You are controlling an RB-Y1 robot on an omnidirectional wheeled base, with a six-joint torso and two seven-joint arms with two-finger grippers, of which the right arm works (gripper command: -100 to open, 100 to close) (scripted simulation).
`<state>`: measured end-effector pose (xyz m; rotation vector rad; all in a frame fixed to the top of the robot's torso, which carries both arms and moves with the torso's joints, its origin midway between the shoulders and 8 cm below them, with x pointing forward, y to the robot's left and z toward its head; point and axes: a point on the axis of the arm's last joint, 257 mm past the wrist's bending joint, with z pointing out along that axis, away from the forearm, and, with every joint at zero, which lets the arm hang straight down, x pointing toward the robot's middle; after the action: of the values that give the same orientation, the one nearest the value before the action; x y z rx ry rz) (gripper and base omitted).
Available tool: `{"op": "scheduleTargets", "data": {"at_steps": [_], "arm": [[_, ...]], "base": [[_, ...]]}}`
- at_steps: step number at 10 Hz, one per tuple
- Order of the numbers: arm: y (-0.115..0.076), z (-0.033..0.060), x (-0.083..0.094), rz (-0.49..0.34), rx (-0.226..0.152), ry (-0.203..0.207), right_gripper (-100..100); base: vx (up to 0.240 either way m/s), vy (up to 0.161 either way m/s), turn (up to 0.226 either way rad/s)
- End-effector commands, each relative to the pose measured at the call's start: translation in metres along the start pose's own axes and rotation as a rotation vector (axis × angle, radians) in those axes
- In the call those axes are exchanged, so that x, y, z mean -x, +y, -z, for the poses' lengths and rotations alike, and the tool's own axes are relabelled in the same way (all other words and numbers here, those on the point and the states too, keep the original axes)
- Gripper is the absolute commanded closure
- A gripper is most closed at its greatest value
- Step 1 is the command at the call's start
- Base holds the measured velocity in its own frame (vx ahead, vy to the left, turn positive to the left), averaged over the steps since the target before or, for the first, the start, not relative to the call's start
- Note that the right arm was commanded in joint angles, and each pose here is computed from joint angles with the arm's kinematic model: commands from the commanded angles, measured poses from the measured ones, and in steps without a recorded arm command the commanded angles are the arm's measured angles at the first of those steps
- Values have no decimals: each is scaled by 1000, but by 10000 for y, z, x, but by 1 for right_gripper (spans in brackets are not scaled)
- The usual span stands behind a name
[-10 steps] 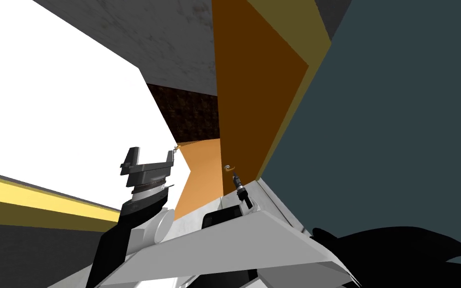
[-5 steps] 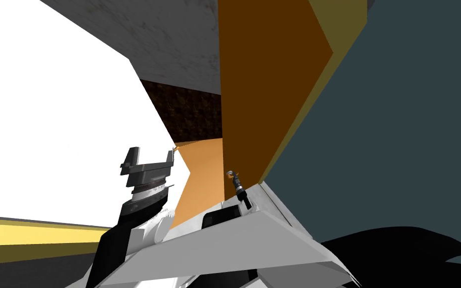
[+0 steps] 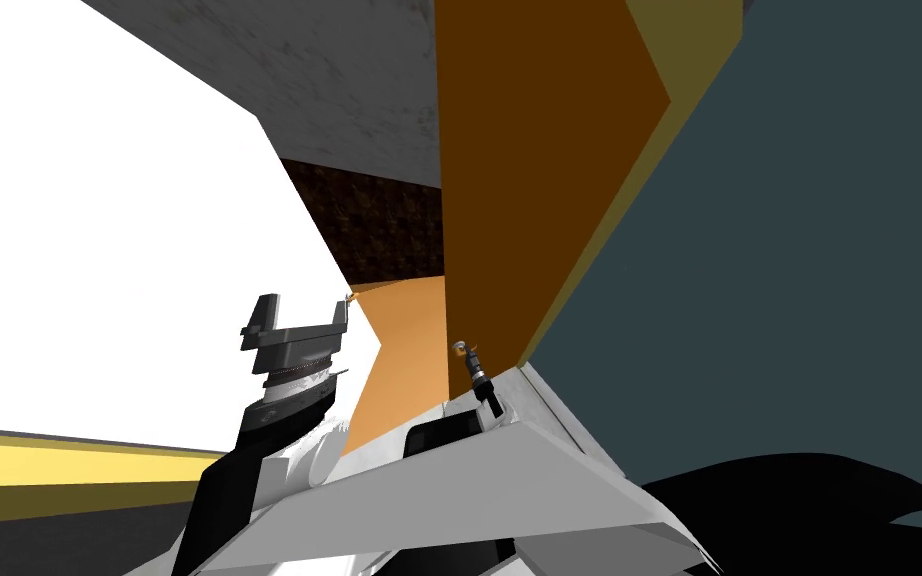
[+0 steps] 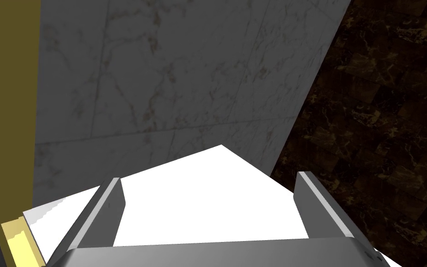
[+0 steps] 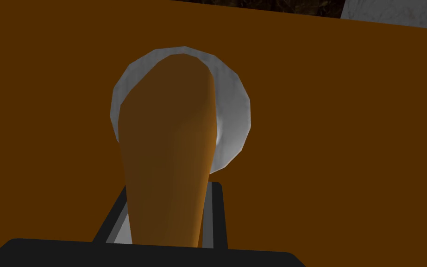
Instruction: Push the door open
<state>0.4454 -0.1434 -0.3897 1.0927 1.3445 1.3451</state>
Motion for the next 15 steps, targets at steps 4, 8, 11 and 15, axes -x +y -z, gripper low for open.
{"op": "scheduleTargets", "data": {"at_steps": [4, 8, 11, 15], "arm": [[-13, 7, 200, 16, -4, -30, 100], [-20, 15, 439, 31, -7, -72, 100], [-18, 30, 748, 43, -10, -134, 100], [-11, 51, 1030, 43, -11, -202, 100]], "base": [[110, 42, -25], [187, 86, -42], [169, 104, -81], [178, 115, -73]]}}
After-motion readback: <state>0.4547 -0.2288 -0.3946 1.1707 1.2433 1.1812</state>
